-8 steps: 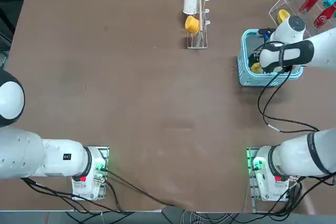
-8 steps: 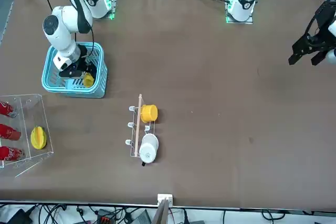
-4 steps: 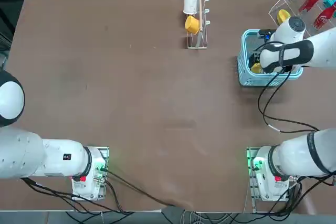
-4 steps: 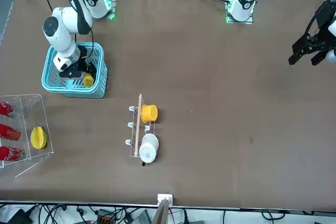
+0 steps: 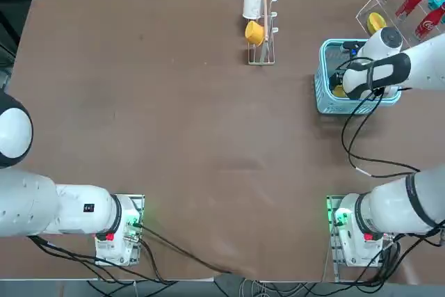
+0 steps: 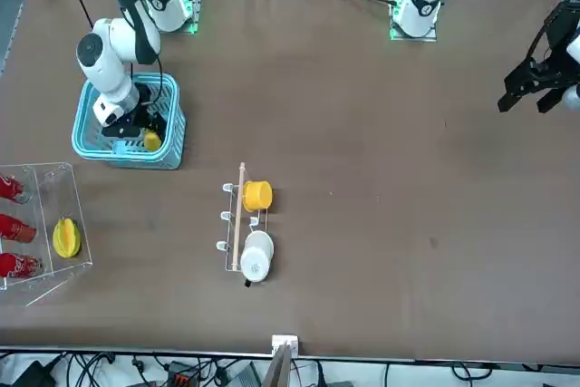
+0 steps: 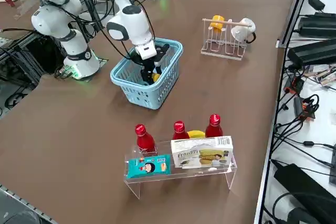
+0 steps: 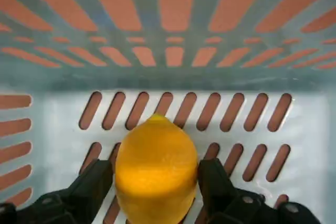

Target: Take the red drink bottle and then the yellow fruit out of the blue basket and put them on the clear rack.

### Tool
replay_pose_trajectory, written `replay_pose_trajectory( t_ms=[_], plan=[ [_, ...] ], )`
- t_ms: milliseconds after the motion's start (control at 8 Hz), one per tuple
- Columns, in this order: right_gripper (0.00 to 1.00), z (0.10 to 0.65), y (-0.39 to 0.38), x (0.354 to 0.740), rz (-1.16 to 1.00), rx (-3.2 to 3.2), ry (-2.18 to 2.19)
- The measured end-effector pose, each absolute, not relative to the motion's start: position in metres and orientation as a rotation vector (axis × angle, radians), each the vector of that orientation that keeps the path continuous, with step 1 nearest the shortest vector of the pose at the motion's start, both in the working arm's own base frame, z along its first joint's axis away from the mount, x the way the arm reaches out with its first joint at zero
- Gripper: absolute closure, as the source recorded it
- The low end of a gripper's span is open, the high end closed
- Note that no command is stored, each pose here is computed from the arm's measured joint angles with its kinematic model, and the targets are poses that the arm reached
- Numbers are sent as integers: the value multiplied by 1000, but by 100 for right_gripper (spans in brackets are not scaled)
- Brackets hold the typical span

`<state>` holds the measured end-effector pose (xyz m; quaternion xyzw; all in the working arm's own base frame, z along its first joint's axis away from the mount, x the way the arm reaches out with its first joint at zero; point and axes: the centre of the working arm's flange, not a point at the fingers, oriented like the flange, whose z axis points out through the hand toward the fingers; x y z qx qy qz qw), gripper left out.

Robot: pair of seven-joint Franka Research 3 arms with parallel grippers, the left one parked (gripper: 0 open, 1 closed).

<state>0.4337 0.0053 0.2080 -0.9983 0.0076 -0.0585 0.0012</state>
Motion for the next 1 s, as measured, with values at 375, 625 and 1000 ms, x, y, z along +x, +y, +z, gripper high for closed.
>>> replay_pose_trajectory(
  t_ms=[375,625,1000],
  plan=[
    [1,205,5,433,-173,-3134,26],
    [7,204,5,433,-172,-3134,36],
    [13,204,5,434,-177,-3132,62]
  ],
)
